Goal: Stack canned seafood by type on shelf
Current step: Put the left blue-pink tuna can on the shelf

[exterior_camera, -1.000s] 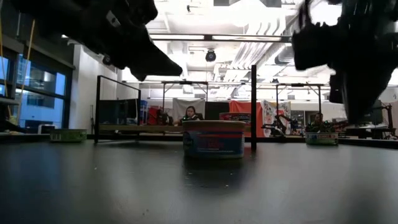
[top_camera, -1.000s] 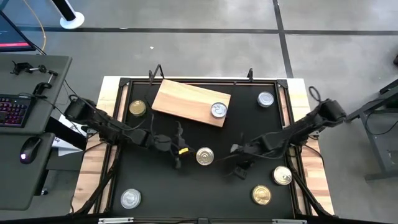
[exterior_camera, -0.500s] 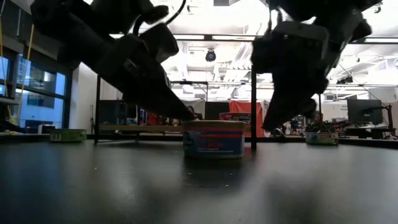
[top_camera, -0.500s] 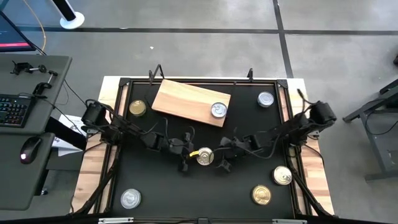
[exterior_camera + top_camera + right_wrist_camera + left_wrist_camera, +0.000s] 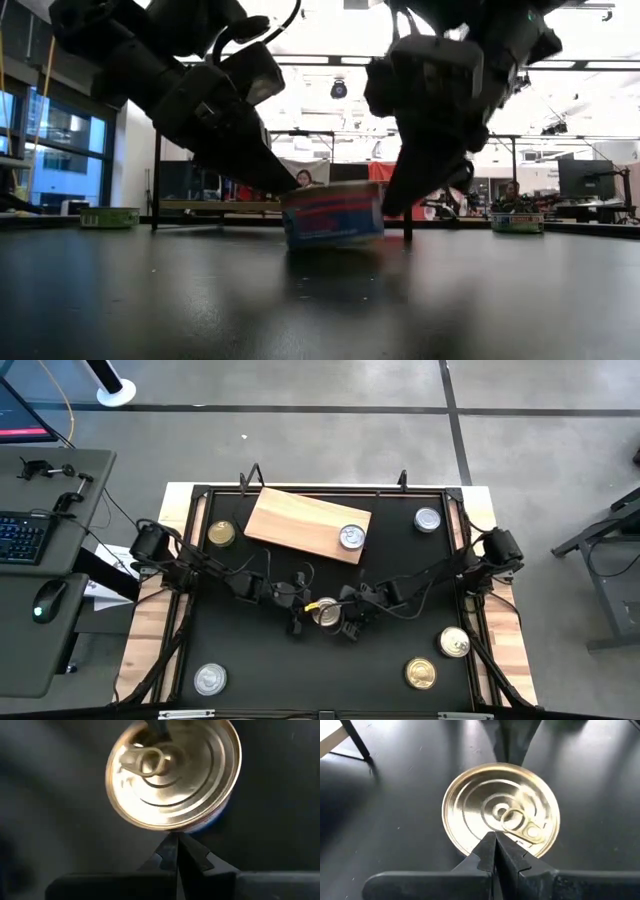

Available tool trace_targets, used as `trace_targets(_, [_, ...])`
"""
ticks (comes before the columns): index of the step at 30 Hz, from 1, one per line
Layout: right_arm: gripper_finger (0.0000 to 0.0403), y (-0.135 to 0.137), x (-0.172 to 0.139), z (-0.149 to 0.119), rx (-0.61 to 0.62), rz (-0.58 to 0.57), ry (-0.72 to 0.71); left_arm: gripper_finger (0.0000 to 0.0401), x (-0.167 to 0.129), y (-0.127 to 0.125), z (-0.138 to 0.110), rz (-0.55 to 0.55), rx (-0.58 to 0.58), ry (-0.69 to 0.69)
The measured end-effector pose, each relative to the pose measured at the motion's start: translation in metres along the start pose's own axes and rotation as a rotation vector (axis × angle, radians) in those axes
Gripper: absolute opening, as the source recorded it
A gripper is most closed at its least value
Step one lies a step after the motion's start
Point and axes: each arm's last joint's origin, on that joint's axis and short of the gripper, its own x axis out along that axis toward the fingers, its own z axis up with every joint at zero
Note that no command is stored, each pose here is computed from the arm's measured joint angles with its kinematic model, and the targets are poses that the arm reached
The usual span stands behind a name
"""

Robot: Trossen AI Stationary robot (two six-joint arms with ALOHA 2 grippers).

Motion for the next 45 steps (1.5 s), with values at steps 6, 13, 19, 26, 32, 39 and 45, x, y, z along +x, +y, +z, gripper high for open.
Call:
trace_targets(6, [0.0,0.014,-0.01,0.016,-0.055,0.006,-0.006,0.0,-0.001,0.001,-0.004,0.012,0.006,0.042])
trace_targets(13, [0.0,0.024,-0.018,0.034,-0.118,0.013,-0.09,0.0,0.001,0.002,-0.015,0.012,0.019,0.122])
trace_targets(19, [0.0,0.022,-0.022,0.042,-0.158,0.019,-0.084,0.0,-0.002,0.002,-0.016,0.001,0.021,0.161])
trace_targets(26, [0.0,0.029,-0.056,0.079,-0.281,0.069,-0.098,0.0,-0.03,0.007,-0.02,0.033,0.03,0.228])
trace_targets(32, [0.0044,0.042,-0.072,0.118,-0.557,0.118,0.002,0.0,-0.078,0.013,-0.039,0.101,-0.159,0.13])
trace_targets(39, [0.0193,0.044,-0.044,0.145,-0.849,0.074,0.252,0.0,-0.115,0.004,-0.043,0.194,-0.316,-0.055])
trace_targets(45, [0.0264,0.05,-0.02,0.144,-1.087,0.077,0.394,0.0,-0.121,0.0,-0.041,0.215,-0.353,-0.108])
